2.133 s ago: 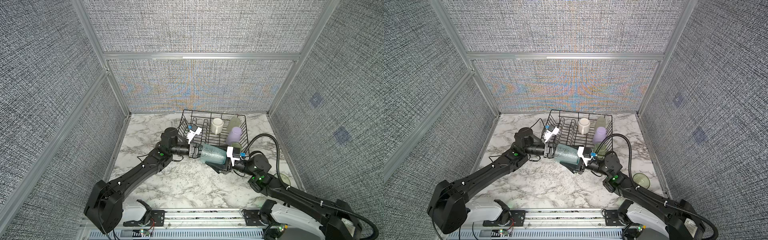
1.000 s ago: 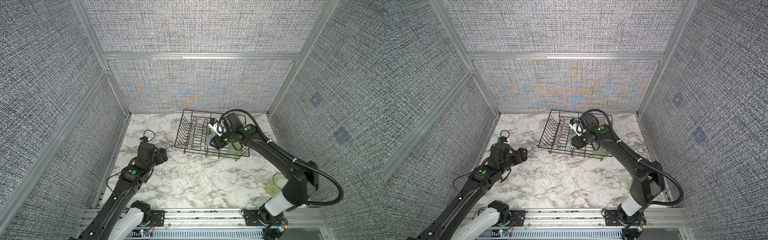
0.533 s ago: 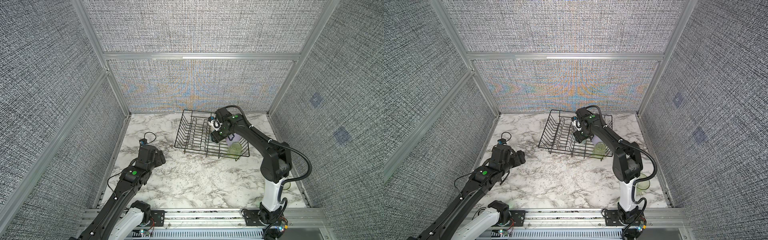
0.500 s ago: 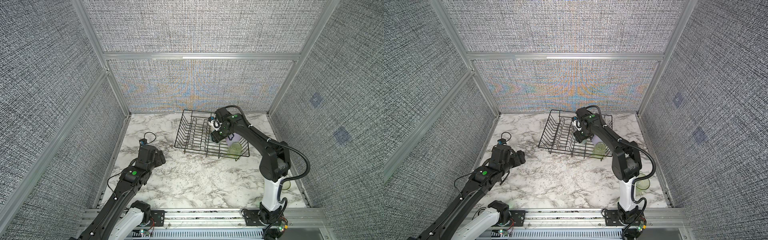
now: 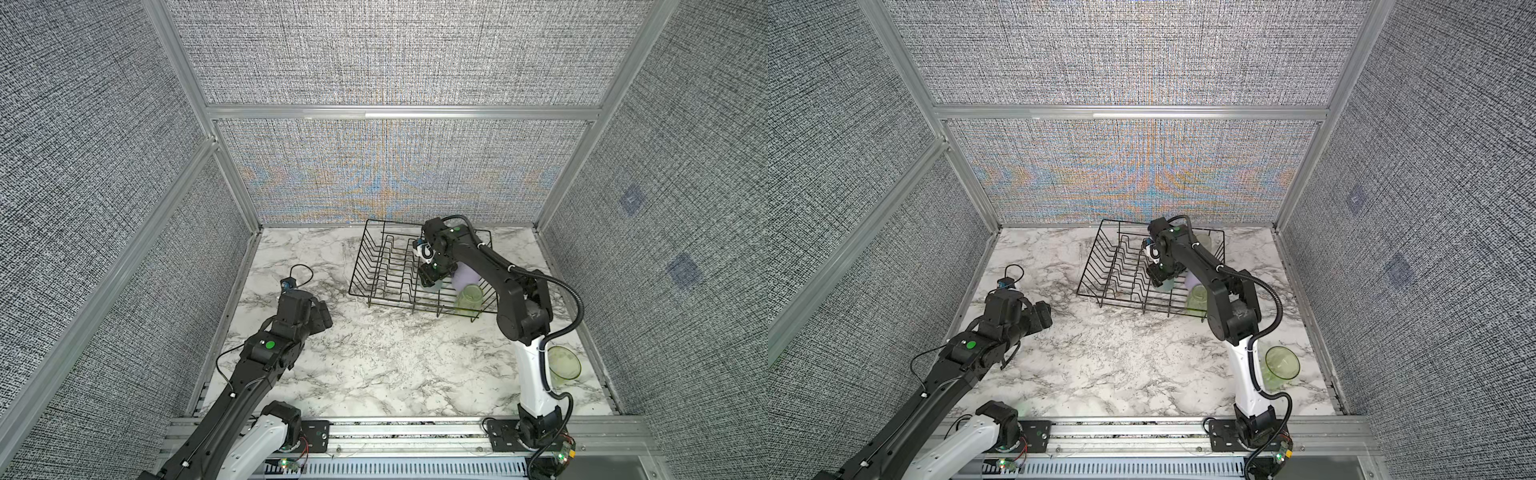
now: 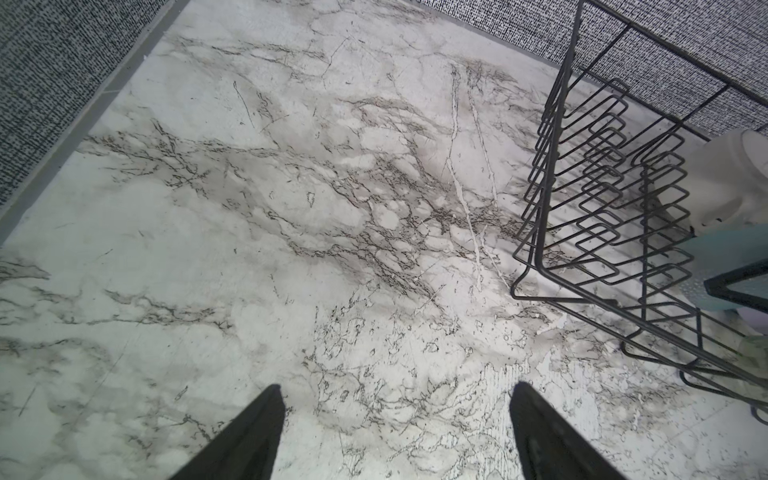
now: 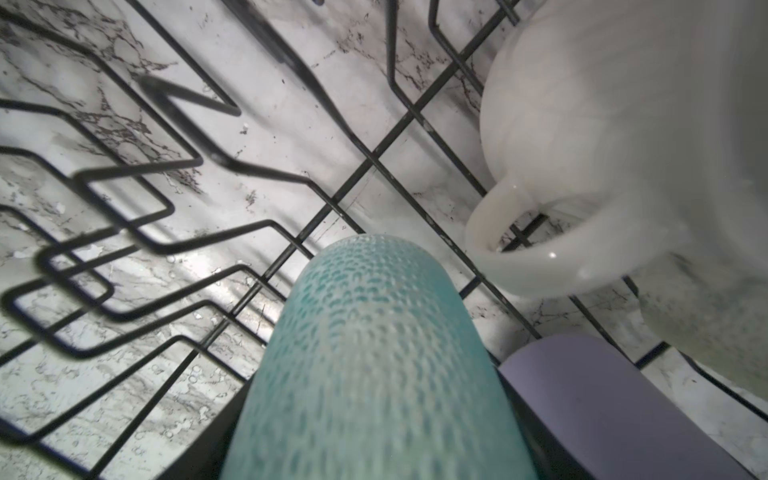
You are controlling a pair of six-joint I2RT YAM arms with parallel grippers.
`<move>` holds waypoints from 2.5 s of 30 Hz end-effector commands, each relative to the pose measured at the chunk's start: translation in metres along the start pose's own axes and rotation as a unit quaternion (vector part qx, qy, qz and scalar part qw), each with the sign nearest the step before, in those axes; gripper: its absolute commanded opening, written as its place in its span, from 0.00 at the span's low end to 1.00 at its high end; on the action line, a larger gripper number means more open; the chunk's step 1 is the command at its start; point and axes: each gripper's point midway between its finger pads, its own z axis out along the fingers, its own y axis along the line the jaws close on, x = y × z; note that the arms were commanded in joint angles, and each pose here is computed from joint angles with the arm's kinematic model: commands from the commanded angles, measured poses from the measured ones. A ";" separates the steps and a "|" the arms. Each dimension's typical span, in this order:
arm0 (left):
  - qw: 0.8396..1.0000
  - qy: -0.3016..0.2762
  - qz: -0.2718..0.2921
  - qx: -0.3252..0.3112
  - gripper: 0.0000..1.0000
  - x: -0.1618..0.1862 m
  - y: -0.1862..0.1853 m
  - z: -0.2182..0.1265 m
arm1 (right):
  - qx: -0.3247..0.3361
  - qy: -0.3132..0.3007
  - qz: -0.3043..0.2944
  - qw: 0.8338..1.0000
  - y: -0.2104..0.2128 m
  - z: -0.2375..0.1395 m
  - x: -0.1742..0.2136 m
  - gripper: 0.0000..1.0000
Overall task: Load the cups into the dish rack
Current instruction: 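Lower the teal cup into the rack with the right gripper while left withdraws, then release the teal cup and move the right gripper to the green glass cup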
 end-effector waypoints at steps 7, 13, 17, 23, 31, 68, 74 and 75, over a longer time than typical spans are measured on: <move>1.000 -0.016 0.004 0.017 0.86 -0.007 -0.005 -0.005 | 0.057 0.029 0.026 0.998 -0.021 0.006 0.008 0.83; 1.000 -0.014 0.005 0.017 0.86 -0.007 -0.005 -0.005 | 0.053 0.011 0.033 0.998 -0.021 0.002 0.001 0.83; 1.000 -0.004 0.008 0.021 0.86 -0.005 -0.008 -0.007 | 0.041 -0.011 0.043 0.998 -0.021 -0.001 -0.006 0.78; 0.999 -0.008 0.004 0.034 0.86 -0.006 -0.012 -0.006 | 0.031 -0.030 0.055 0.998 -0.021 -0.003 -0.013 0.74; 0.999 0.000 0.002 0.037 0.86 -0.003 -0.013 -0.005 | 0.024 -0.047 0.068 0.996 -0.023 0.002 -0.027 0.66; 0.947 0.020 0.168 0.272 0.85 0.009 -0.148 -0.028 | 0.114 -0.326 0.268 0.899 -0.057 -0.215 0.062 0.99; 0.952 -0.015 0.167 0.256 0.86 -0.007 -0.147 -0.029 | 0.174 -0.247 0.492 0.816 -0.082 -0.222 0.179 0.96; 0.952 -0.017 0.168 0.253 0.86 -0.009 -0.147 -0.029 | 0.186 -0.223 0.517 0.806 -0.082 -0.219 0.198 0.95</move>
